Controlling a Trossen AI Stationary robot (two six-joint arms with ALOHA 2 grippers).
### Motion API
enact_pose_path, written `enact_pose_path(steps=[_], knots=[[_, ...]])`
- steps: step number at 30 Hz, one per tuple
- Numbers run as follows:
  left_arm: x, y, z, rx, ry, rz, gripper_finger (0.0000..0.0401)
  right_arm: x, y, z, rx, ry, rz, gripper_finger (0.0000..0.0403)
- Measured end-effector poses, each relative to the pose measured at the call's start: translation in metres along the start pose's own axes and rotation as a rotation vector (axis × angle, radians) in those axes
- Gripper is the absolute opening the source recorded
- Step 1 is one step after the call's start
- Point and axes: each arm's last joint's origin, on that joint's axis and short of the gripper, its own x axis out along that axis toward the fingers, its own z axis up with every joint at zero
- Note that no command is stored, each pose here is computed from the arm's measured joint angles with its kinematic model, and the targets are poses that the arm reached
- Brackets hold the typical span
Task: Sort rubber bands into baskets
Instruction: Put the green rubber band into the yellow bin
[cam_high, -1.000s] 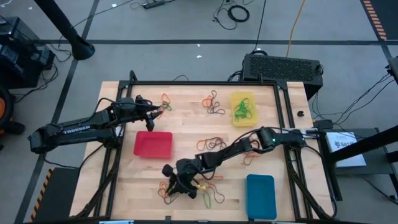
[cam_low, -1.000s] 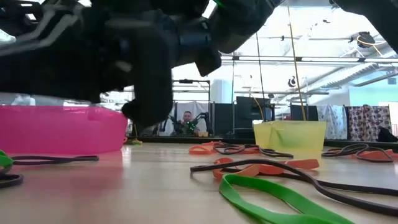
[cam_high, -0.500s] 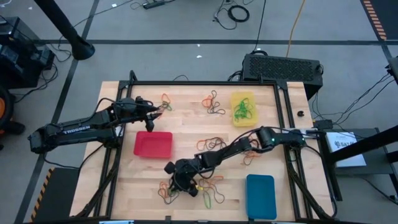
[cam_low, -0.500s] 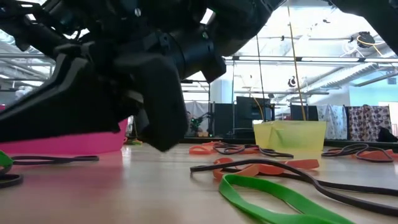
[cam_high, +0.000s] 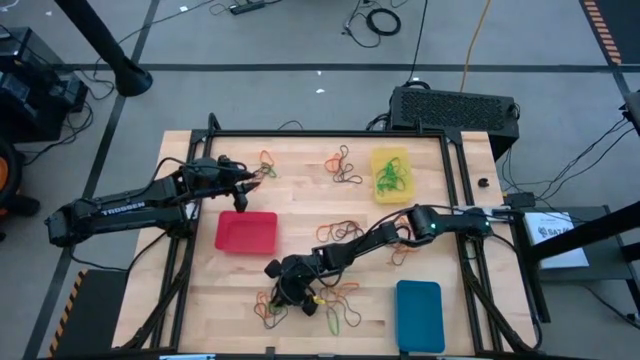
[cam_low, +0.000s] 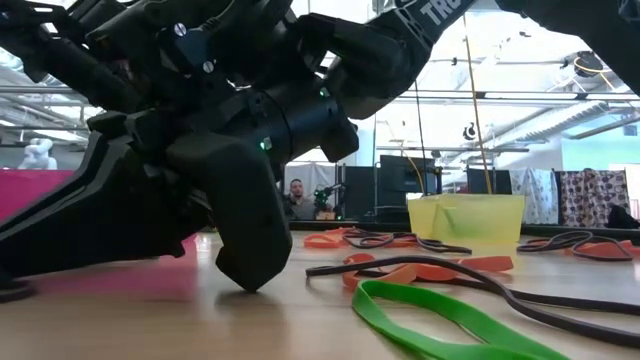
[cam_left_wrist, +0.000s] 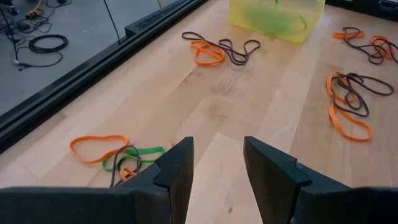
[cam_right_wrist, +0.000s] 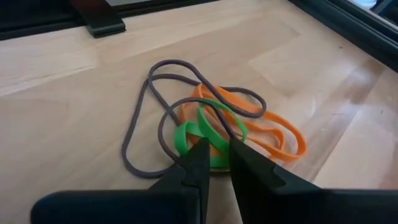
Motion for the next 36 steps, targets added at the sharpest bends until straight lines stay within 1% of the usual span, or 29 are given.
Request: enact_pose_path(steps=[5, 7, 9, 13, 16, 19, 22, 25, 28, 31, 33, 36], knots=[[0.000, 0.000, 0.000, 0.000, -0.001, 0.000, 0.0148, 0.000, -0.001, 0.001, -0.021, -0.010, -0.020, 0.0054], [0.000, 0.000, 0.000, 0.000, 0.000, 0.000, 0.0148, 0.000, -0.003, 0.002, -0.001, -0.003, -0.063, 0.0054], [0.000, 0.000, 0.000, 0.000, 0.001, 0.000, 0.0148, 0.000, -0.003, 0.002, 0.033, 0.003, -0.075, 0.0054], [0.000, 0.000, -0.002, 0.000, 0.017, 0.001, 0.0148, 0.000, -0.003, 0.000, 0.120, 0.023, -0.069, 0.0054], [0.000, 0.000, -0.002, 0.000, 0.017, 0.001, 0.0148, -0.001, -0.002, -0.001, 0.162, 0.044, -0.057, 0.0054], [0.000, 0.000, -0.002, 0.000, 0.017, 0.001, 0.0148, 0.000, 0.000, -0.001, 0.178, 0.050, -0.049, 0.0053], [0.000, 0.000, -0.002, 0.000, 0.017, 0.001, 0.0148, 0.000, 0.003, 0.001, 0.156, 0.054, -0.049, 0.0038], [0.000, 0.000, -0.002, -0.002, 0.018, 0.001, 0.0148, -0.004, 0.005, 0.009, 0.116, 0.090, -0.071, 0.0008], [0.000, 0.000, -0.002, -0.002, 0.024, 0.002, 0.0148, -0.013, 0.006, 0.020, 0.117, 0.133, -0.064, 0.0007], [0.000, 0.000, -0.004, -0.002, 0.036, 0.003, 0.0148, -0.029, 0.007, 0.039, 0.124, 0.174, -0.047, 0.0002], [0.000, 0.000, -0.004, -0.002, 0.040, 0.002, 0.0148, -0.044, 0.008, 0.055, 0.124, 0.230, -0.070, 0.0003], [0.000, 0.000, -0.004, -0.002, 0.038, 0.002, 0.0148, -0.063, 0.008, 0.069, 0.141, 0.326, -0.118, 0.0002]])
